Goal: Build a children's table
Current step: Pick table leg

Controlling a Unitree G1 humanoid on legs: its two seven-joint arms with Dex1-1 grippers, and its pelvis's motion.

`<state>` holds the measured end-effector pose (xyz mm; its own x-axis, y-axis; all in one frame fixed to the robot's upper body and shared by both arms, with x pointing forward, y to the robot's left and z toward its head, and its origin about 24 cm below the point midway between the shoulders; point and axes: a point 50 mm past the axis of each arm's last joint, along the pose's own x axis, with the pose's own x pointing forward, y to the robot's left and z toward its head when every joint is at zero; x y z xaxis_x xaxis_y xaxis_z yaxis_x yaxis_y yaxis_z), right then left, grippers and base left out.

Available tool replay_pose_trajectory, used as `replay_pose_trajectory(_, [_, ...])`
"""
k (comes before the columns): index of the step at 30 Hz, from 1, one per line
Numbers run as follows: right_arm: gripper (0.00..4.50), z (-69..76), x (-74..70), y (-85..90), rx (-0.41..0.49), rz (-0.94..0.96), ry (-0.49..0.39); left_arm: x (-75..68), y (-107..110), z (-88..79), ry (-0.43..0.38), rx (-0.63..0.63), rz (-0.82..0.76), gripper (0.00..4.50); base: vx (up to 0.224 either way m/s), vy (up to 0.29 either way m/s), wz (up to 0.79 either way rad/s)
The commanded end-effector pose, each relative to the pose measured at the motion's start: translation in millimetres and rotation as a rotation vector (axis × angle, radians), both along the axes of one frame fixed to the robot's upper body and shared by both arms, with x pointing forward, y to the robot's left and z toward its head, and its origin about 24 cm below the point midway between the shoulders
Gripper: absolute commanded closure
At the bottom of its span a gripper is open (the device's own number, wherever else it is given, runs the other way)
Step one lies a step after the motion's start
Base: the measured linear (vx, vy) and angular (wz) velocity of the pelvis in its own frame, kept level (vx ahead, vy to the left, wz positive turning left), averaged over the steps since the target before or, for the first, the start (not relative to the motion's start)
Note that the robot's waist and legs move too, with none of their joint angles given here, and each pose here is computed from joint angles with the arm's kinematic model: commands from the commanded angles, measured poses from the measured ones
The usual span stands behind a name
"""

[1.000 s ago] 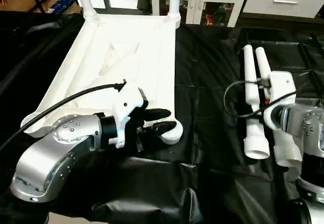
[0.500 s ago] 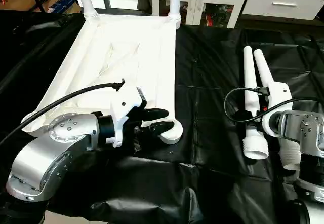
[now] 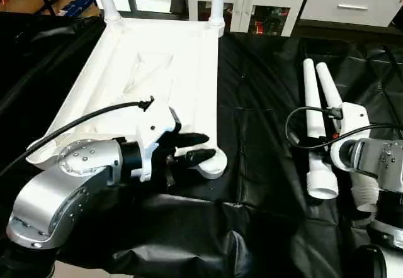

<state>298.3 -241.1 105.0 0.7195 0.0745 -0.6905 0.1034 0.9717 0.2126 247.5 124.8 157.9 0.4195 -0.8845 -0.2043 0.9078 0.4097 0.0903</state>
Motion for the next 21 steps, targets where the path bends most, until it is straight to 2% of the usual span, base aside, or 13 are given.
replay_pose_trajectory(1, [2.44,-2.1,-2.3,-2.6,0.012,-0.02,0.009,2.1,2,4.5,-0.019,-0.009,0.014,2.88,0.0,0.0,0.0])
replay_pose_trajectory(4, [2.57,-2.3,-3.4,-2.8,0.023,-0.023,0.004,5.0,2,7.1,-0.03,-0.03,0.034,2.88,0.0,0.0,0.0])
replay_pose_trajectory(8, [2.66,-0.8,-3.8,-2.0,0.019,-0.028,-0.016,16.2,4,14.0,-0.053,-0.109,0.114,2.88,0.0,0.0,0.0])
replay_pose_trajectory(10, [2.66,9.3,-0.8,-1.7,0.0,-0.023,-0.091,29.2,7,20.3,-0.063,-0.176,0.224,2.88,0.0,0.0,0.0])
replay_pose_trajectory(11, [2.66,20.5,2.8,1.4,0.008,-0.002,-0.179,38.1,9,23.7,-0.054,-0.221,0.307,2.88,0.0,0.0,0.0])
replay_pose_trajectory(13, [2.66,36.3,7.0,6.2,0.025,0.029,-0.308,46.5,11,27.5,-0.033,-0.282,0.379,2.62,0.0,0.0,0.0])
replay_pose_trajectory(15, [2.66,69.7,9.3,21.5,0.086,0.154,-0.587,52.5,5,38.0,0.007,-0.426,0.395,2.55,0.0,0.0,0.0])
replay_pose_trajectory(16, [2.66,74.6,8.8,24.4,0.093,0.179,-0.619,53.3,3,39.9,0.014,-0.447,0.392,2.55,0.0,0.0,0.0])
replay_pose_trajectory(17, [2.66,86.9,6.5,32.7,0.113,0.249,-0.696,55.3,-2,45.0,0.036,-0.503,0.383,2.44,0.0,0.0,0.0])
replay_pose_trajectory(18, [2.66,91.2,5.0,37.8,0.133,0.287,-0.718,56.5,-5,46.5,0.048,-0.517,0.374,2.29,0.0,0.0,0.0])
replay_pose_trajectory(21, [2.66,112.3,-10.8,68.2,0.269,0.55,-0.856,61.8,-20,57.9,0.069,-0.573,0.305,2.14,0.0,0.0,0.0])
